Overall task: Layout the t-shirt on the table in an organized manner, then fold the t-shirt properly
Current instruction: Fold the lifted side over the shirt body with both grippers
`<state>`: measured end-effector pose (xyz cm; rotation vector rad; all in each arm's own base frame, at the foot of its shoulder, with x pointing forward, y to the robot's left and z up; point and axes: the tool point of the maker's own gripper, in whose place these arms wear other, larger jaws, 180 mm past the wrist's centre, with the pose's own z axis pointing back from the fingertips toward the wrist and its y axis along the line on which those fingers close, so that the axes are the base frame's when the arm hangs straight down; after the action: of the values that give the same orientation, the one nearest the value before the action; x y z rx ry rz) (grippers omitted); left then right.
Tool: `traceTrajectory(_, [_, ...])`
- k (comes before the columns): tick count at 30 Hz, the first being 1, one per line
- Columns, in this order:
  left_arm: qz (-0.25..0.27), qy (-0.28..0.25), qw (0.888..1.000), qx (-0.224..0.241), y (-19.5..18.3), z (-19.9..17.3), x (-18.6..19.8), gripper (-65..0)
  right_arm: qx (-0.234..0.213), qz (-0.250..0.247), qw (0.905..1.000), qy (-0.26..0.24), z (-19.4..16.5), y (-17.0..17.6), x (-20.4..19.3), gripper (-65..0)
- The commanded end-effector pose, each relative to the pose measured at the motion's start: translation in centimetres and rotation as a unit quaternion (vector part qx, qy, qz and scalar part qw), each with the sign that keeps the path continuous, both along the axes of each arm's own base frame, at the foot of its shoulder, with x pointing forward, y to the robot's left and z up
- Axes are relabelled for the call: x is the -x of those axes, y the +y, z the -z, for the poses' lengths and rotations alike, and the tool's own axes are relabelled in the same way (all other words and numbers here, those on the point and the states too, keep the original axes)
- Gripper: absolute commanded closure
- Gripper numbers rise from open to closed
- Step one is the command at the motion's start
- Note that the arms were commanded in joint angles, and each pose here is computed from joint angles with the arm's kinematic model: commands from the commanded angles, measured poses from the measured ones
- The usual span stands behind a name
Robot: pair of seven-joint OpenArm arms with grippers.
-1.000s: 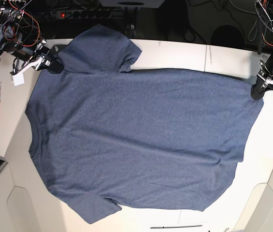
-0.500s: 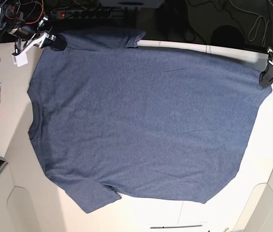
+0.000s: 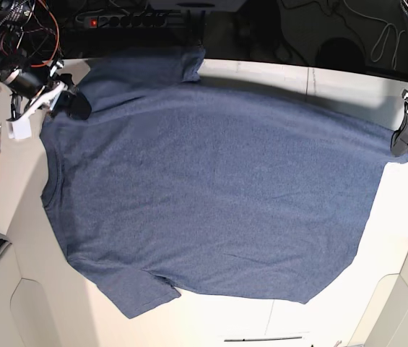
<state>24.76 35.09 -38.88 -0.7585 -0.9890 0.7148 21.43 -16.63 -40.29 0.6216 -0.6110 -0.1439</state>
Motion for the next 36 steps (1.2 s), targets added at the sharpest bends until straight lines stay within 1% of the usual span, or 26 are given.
traceTrajectory(1, [0.001, -0.035, 0.999, -0.020, 0.8, -2.2, -1.7, 0.0, 0.011, 0.009, 0.9994, -0.031, -1.1, -0.8, -1.6, 0.0])
traceTrajectory(5, [0.010, -0.042, 0.997, -0.062, 0.3, -2.5, -4.7, 0.0, 0.041, 0.025, 0.9973, -0.056, -1.5, -2.0, -4.1, 0.0])
traceTrajectory(9, [0.042, -0.034, 0.993, -0.107, -1.2, -2.1, -7.1, 0.0, 0.066, 0.040, 0.9945, -0.071, -1.7, -2.9, -5.6, 0.0])
traceTrajectory(15, [0.085, -0.023, 0.981, -0.170, -3.3, -1.2, -9.1, 0.0, 0.091, 0.062, 0.9905, -0.082, -1.6, -4.1, -6.5, 0.0])
traceTrajectory(20, [0.069, -0.038, 0.981, -0.178, -2.9, -1.7, -9.5, 0.0, 0.076, 0.060, 0.9919, -0.082, -1.5, -3.6, -7.7, 0.0])
traceTrajectory(25, [0.067, -0.038, 0.981, -0.179, -2.7, -1.7, -9.5, 0.0, 0.078, 0.026, 0.9915, -0.101, -2.3, -1.5, -9.4, 0.0])
traceTrajectory(27, [0.066, -0.038, 0.980, -0.186, -2.6, -1.7, -9.5, 0.0, 0.096, 0.013, 0.9895, -0.107, -2.5, -1.0, -10.2, 0.0])
traceTrajectory(29, [0.063, -0.037, 0.976, -0.206, -2.2, -1.6, -9.5, 0.0, 0.119, 0.009, 0.9862, -0.115, -2.6, -1.0, -11.0, 0.0])
traceTrajectory(32, [0.064, -0.031, 0.971, -0.229, -1.9, -1.3, -9.5, 0.0, 0.147, 0.030, 0.9828, -0.107, -2.4, -1.9, -11.6, 0.0])
traceTrajectory(36, [0.070, -0.023, 0.967, -0.243, -1.8, -0.9, -9.3, 0.0, 0.181, 0.063, 0.9776, -0.088, -1.8, -3.6, -11.7, 0.0])
